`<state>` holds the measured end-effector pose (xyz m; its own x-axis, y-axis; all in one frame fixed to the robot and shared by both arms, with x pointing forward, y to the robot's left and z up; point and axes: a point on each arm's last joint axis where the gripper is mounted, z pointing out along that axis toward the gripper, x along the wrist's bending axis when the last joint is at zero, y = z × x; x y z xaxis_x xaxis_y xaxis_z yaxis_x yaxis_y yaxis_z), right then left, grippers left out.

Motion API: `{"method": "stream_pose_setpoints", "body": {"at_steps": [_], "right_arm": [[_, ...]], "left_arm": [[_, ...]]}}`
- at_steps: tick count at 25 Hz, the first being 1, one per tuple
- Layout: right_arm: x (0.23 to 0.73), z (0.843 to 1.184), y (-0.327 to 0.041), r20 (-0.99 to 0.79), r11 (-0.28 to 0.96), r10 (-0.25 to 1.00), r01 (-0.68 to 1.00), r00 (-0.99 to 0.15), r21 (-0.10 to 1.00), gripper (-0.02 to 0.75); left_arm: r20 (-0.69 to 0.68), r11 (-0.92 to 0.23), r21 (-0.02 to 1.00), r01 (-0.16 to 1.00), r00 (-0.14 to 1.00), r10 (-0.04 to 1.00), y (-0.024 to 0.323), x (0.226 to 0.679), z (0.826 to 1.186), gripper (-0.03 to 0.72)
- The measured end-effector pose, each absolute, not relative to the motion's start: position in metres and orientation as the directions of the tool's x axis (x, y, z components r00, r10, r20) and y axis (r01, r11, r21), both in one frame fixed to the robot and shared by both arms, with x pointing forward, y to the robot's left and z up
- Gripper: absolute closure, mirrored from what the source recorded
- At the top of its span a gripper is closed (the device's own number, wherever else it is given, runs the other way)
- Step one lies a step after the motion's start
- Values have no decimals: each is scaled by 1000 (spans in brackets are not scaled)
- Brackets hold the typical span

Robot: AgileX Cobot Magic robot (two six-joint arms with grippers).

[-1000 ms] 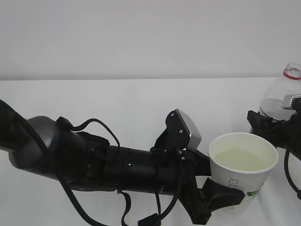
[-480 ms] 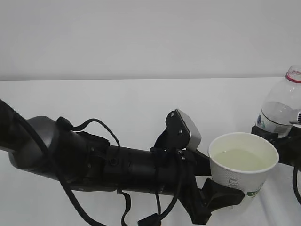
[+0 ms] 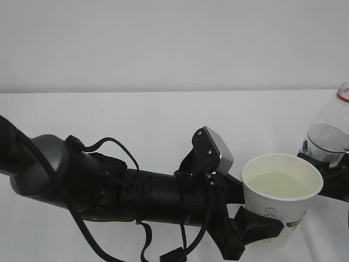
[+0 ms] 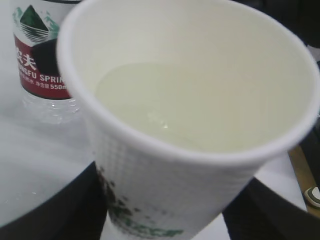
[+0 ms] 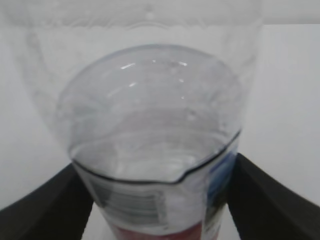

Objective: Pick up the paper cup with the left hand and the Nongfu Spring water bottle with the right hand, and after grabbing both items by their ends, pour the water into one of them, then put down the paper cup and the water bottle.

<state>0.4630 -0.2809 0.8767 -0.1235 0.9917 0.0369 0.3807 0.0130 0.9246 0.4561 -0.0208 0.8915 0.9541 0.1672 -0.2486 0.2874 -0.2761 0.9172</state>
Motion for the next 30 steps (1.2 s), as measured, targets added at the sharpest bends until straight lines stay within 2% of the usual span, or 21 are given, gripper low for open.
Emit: {"method": "stream_pose_setpoints", "body": {"at_steps": [5, 9, 20, 30], "right_arm": [[463, 877, -280, 37, 17, 991, 381, -132, 925, 81], [463, 877, -280, 36, 18, 990, 380, -135, 925, 65], [450, 874, -280, 41, 18, 990, 411, -135, 911, 65], [431, 904, -281, 63, -20, 990, 309, -128, 951, 73]], "left_arm": [[-249, -276, 917, 287, 954, 167, -21, 456, 891, 204], [-249, -276, 917, 287, 954, 167, -21, 456, 891, 204], [-249, -276, 917, 287, 954, 167, -21, 456, 891, 204], [-249, -276, 917, 287, 954, 167, -21, 456, 891, 204]]}}
